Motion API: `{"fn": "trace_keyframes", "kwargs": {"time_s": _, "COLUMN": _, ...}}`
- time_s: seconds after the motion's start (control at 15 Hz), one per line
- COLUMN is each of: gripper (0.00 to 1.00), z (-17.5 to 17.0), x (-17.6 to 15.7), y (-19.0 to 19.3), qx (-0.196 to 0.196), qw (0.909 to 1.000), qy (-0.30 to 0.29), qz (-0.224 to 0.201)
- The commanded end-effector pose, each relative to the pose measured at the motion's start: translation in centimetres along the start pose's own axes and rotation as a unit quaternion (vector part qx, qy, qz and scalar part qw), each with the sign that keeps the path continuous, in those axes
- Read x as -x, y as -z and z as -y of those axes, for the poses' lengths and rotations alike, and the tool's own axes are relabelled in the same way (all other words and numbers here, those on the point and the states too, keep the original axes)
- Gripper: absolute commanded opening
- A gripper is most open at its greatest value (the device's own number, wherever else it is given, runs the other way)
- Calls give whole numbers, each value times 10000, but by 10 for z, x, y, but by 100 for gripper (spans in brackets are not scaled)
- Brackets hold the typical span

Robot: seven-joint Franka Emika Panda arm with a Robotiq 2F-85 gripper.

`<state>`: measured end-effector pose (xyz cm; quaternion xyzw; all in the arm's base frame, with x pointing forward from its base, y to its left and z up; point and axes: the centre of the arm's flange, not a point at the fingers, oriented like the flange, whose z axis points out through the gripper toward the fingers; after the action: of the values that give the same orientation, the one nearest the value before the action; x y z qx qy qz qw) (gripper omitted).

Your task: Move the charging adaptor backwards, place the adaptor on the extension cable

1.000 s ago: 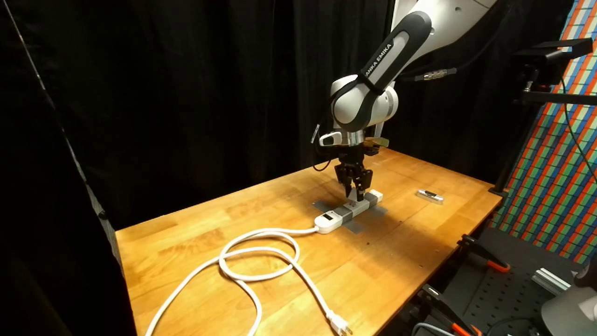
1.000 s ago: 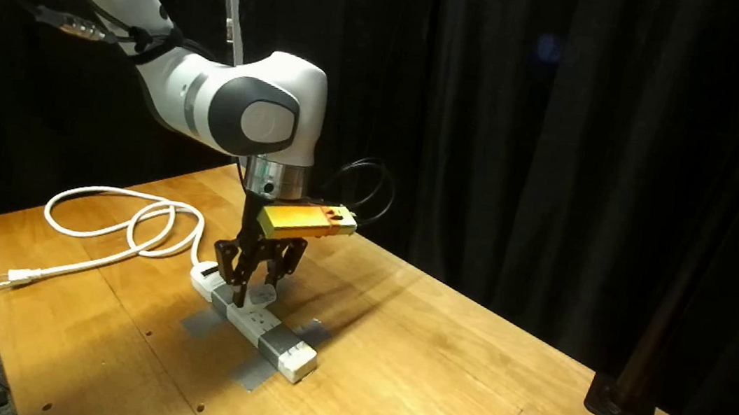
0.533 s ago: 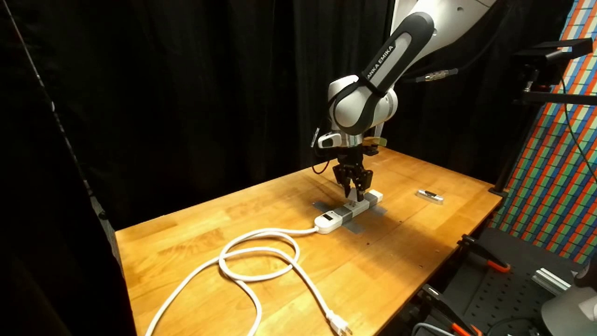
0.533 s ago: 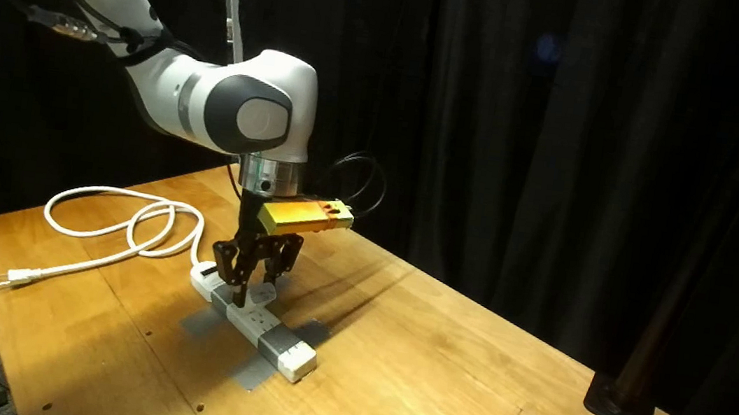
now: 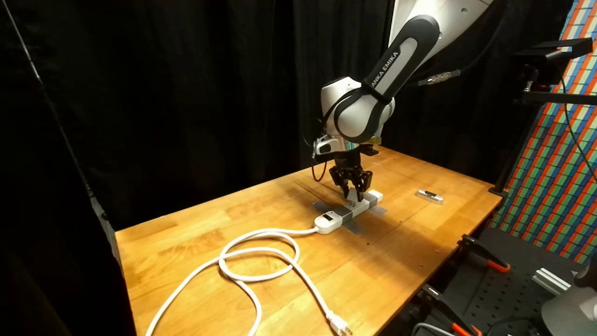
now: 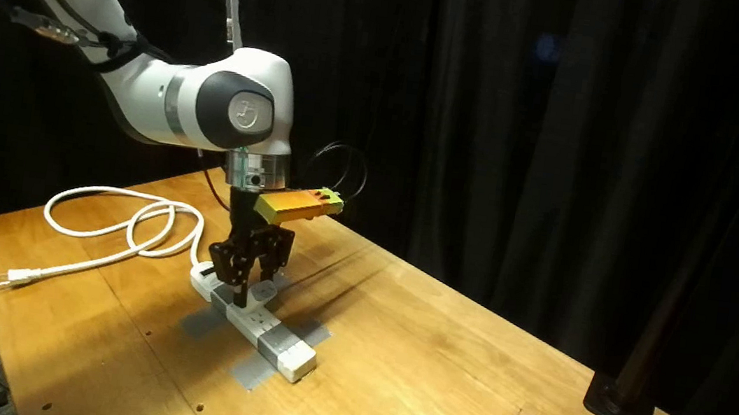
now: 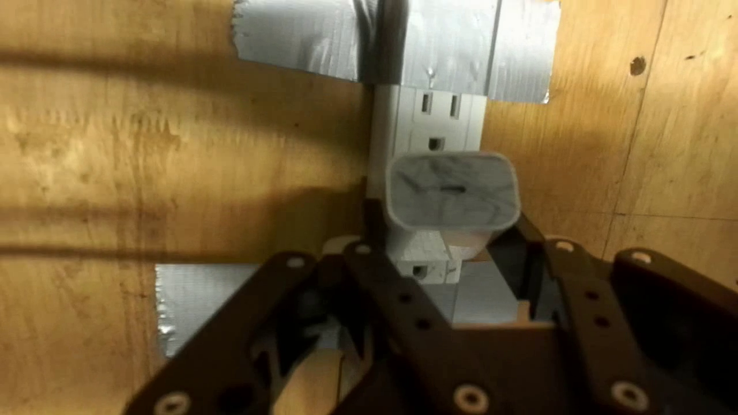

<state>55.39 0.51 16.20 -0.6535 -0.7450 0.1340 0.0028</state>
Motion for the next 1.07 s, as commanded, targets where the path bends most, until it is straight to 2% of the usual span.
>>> {"fn": "trace_keyframes", "kwargs": {"time_s": 0.0, "gripper": 23, "z": 24, "x": -35, "y": -25, "qx": -169, "qw": 9997, "qy": 182, "qz": 25}}
{"fn": "trace_keyframes", "kwargs": {"time_s": 0.47, "gripper": 23, "z": 31, "x": -49, "y": -30, "qx": -144, "qw": 9990, "qy": 336, "qz": 248}}
{"fn": "trace_keyframes", "kwargs": {"time_s": 1.0, "gripper": 23, "z": 40, "x": -78, "y": -40, "qx": 16, "qw": 9952, "qy": 319, "qz": 928}}
